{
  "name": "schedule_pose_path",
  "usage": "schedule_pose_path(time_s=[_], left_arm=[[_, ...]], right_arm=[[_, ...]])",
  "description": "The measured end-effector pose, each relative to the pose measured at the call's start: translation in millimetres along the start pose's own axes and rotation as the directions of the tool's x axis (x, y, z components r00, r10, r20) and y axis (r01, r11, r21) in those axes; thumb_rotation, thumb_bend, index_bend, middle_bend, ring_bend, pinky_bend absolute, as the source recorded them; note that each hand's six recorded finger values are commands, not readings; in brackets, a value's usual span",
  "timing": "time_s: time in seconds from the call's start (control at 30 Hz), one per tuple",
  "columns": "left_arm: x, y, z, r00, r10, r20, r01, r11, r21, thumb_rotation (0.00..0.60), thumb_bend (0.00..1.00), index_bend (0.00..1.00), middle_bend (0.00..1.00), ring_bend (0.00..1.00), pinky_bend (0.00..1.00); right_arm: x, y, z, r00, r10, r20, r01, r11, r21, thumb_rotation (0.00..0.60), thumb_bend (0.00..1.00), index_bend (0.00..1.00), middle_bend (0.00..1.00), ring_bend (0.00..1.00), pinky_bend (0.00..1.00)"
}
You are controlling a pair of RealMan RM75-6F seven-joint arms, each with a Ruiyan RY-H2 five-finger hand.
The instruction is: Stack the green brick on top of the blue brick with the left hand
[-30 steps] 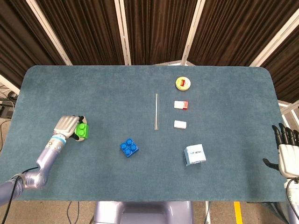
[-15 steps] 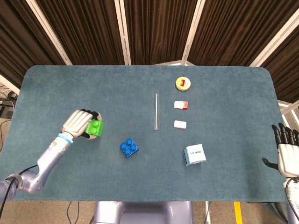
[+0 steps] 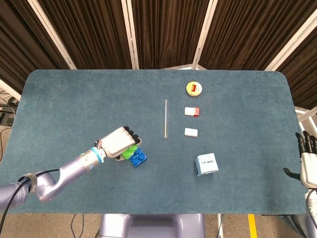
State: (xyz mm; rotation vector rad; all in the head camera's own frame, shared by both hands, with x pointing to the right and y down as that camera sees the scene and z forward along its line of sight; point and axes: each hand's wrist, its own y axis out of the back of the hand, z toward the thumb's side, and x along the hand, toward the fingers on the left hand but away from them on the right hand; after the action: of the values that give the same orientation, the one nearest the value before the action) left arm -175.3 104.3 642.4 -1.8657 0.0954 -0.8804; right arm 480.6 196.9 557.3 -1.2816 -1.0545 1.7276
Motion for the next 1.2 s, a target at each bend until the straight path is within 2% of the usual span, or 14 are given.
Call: schedule_pose_path(time_s=[0.13, 0.5, 1.2], left_arm=[[8.1, -3.3, 8.0, 0.998, -0.046, 0.032, 0.045, 0.999, 0.026, 0.6, 0.0, 0.51, 0.48, 0.38, 0.37], [26.0, -14.9, 20.9, 0.993, -0.103, 0.056, 0.103, 0.995, -0.002, 0.6, 0.0, 0.52, 0.48, 0.38, 0.37], [45.0, -32.3, 29.9, 0.993, -0.112, 0.037, 0.112, 0.994, -0.007, 0.6, 0.0, 0.52, 0.48, 0.38, 0.34]], right_arm=[[-0.2, 1.7, -5.9, 1.0, -0.005, 0.019, 0.005, 1.0, 0.003, 0.6, 0.0, 0.0, 0.0, 0.0, 0.0], [-0.8, 5.1, -14.5, 0.999, -0.013, 0.045, 0.013, 1.0, -0.003, 0.6, 0.0, 0.0, 0.0, 0.0, 0.0], [-1.8, 8.3, -17.7, 0.998, -0.021, 0.052, 0.021, 1.0, -0.01, 0.6, 0.0, 0.0, 0.0, 0.0, 0.0]])
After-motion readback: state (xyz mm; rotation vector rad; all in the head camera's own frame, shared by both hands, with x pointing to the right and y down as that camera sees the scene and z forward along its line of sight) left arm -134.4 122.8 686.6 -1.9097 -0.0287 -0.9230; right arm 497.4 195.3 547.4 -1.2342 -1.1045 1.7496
